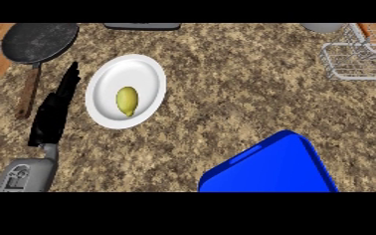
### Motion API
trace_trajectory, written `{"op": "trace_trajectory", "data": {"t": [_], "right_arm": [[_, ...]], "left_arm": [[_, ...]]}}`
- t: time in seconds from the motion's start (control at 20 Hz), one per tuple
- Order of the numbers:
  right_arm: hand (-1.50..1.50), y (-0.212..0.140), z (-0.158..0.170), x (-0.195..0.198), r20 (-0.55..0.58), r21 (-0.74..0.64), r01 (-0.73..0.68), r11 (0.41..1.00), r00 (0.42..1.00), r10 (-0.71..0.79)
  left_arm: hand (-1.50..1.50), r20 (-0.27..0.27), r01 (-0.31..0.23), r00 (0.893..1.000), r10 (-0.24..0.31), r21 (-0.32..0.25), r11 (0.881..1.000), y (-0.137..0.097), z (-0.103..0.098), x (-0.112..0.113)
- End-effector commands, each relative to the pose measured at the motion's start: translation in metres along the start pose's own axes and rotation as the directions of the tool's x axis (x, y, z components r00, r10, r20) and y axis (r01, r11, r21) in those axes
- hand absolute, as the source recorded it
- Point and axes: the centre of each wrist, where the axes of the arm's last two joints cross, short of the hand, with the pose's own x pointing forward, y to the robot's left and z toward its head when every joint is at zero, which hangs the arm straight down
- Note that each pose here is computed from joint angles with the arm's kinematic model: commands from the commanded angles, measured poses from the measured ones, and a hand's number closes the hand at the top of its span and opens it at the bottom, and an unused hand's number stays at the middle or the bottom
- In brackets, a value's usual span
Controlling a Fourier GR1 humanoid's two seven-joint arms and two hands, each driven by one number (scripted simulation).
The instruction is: Pick the pear from the tray and place it in the tiered basket
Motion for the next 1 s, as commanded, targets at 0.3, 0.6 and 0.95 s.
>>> {"op": "trace_trajectory", "data": {"t": [0.3,0.6,0.95], "right_arm": [[1.50,0.040,0.007,-0.032,-0.181,0.182,0.310,0.933,0.943,-0.278],[-1.50,0.045,0.014,-0.048,-0.158,0.152,0.327,0.933,0.940,-0.304],[-1.50,0.025,0.022,-0.073,-0.133,-0.041,0.467,0.883,0.874,-0.468]], "left_arm": [[0.00,-0.015,-0.002,1.000,0.002,0.003,1.000,-0.008,0.001,0.003],[0.00,0.012,-0.003,1.000,0.003,0.008,1.000,-0.004,-0.007,0.017],[0.00,0.005,0.003,1.000,-0.003,-0.012,1.000,0.006,0.010,-0.007]]}}
